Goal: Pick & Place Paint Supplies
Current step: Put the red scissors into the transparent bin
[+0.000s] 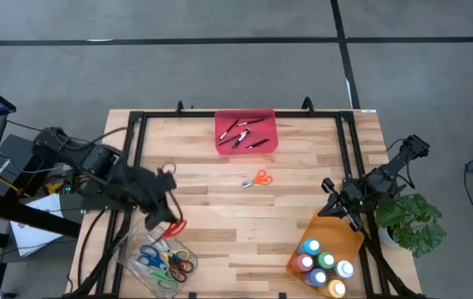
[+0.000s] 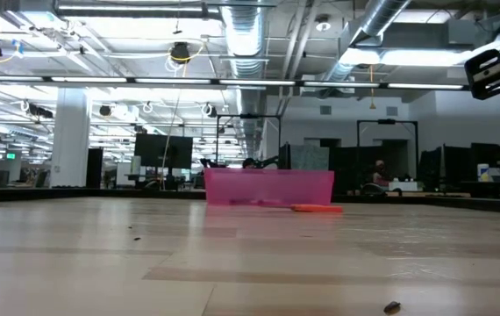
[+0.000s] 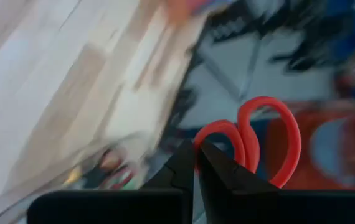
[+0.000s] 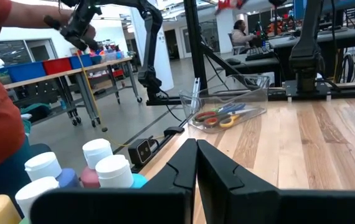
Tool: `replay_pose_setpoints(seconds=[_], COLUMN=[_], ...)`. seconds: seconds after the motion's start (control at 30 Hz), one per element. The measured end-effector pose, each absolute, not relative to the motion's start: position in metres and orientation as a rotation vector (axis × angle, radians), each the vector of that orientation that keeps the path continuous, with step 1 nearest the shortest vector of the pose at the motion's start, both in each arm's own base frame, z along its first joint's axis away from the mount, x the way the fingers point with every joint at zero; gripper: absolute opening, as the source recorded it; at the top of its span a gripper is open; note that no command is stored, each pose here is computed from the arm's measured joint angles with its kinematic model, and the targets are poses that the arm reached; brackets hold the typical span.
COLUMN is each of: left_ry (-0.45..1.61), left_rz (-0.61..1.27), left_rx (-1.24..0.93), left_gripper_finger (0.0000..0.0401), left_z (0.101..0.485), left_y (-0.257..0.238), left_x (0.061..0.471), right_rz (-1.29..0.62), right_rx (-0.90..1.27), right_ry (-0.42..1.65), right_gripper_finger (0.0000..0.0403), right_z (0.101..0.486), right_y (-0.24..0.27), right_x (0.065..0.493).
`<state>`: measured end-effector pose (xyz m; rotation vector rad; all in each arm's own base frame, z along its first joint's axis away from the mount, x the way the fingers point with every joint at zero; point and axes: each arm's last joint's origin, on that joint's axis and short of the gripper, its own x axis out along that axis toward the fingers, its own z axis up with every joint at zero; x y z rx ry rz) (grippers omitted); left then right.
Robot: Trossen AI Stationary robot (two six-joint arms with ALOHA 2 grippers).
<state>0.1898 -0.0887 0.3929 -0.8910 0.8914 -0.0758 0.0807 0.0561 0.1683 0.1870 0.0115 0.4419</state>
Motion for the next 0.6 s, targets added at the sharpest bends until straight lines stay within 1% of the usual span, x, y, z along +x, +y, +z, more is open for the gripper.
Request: replay_pose_setpoints(seconds=[0.2,0.3,0.6], left_ry=[1.105,1.161,1.264], left_rz=[-0.093,-0.128,-0.197], left_rx=[-0.660,-0.546,-0.320], left_gripper_finger=[0.0005,0.0005,0.0006], left_z=[0.370,0.360,0.328], left_y=[-0.111,-0.122,-0.151], left_x=[0.186,0.190,0.213], right_rz=[0.442,0.442,0.442], right_rx=[0.187,0.187,0.187], right_ry=[0.011,0.012,0.011], right_gripper_finger=[0.0008,0.0008,0.0008], right_z=[0.168,0.168,0.168], right_y=[0.056,0.056,0.056], right_x=[0.081,0.081,0.081])
